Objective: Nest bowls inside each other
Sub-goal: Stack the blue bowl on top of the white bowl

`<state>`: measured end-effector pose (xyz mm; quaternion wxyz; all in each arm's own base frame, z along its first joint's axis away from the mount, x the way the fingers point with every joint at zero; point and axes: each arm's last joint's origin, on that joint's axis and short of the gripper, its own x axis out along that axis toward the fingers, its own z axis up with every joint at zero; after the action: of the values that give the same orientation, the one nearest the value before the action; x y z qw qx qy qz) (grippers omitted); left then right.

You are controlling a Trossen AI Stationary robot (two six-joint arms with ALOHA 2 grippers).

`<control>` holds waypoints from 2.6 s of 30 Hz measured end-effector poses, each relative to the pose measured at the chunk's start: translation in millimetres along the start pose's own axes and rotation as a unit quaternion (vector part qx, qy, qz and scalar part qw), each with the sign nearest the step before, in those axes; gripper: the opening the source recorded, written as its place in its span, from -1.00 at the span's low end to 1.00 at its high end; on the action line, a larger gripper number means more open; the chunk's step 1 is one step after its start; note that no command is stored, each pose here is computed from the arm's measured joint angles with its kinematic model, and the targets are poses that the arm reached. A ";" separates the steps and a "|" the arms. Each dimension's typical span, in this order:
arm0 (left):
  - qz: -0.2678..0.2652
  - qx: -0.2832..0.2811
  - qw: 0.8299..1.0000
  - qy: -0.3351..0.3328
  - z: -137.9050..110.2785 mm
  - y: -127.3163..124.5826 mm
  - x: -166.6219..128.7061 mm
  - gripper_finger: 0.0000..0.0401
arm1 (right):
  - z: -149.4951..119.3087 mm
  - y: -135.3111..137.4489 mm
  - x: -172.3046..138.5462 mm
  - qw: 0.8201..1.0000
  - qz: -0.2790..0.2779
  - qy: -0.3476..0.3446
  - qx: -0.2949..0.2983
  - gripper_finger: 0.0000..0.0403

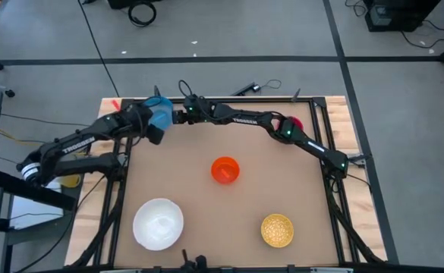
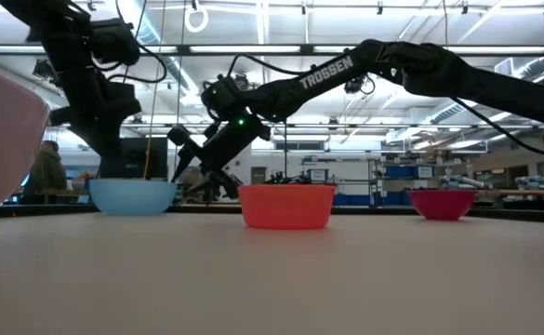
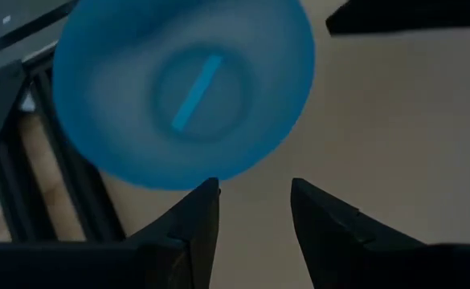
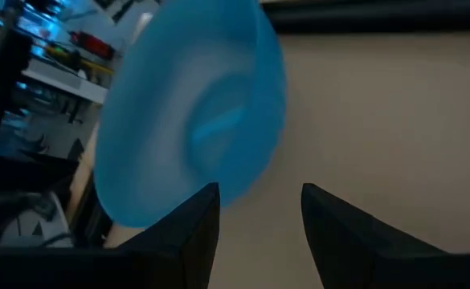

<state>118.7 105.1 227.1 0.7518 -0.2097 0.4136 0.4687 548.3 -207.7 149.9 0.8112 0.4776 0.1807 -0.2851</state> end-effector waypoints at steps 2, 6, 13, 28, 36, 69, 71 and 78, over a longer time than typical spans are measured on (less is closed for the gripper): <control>-0.001 0.012 1.000 -0.003 3.6 -2.7 5.1 -0.22 | -1.1 -1.9 -0.8 1.000 -0.015 0.006 -0.003 -0.09; 0.000 0.044 0.999 -0.002 9.6 -8.2 17.1 -0.22 | 1.8 -2.7 -2.7 1.000 -0.018 0.006 0.010 -0.09; -0.024 0.092 0.994 0.058 7.9 -16.3 38.2 -0.24 | 26.2 2.3 -19.6 0.998 0.028 0.041 0.043 -0.09; -0.049 0.272 0.961 0.011 17.6 -39.5 58.5 -0.98 | 79.1 -12.7 -87.3 0.990 -0.099 0.074 -0.071 -0.09; -0.073 0.432 0.894 -0.092 21.8 -70.9 30.2 -0.99 | 101.6 23.7 -181.9 0.949 -0.204 0.024 -0.240 -0.09; -0.047 0.220 0.966 0.129 38.9 -42.2 83.7 -0.26 | 103.3 22.0 -217.0 0.955 -0.176 0.082 -0.222 -0.09; -0.037 0.224 0.964 0.139 37.3 -42.6 88.5 -0.48 | 101.5 23.5 -216.7 0.955 -0.174 0.084 -0.226 -0.09; -0.046 0.253 0.958 0.127 37.6 -48.6 75.8 -0.95 | 99.7 21.8 -217.6 0.950 -0.171 0.105 -0.240 -0.09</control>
<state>193.9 148.9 183.0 0.7424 -0.0890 0.6007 0.2829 396.2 -223.8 335.3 0.8174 0.2581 0.4065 -0.3162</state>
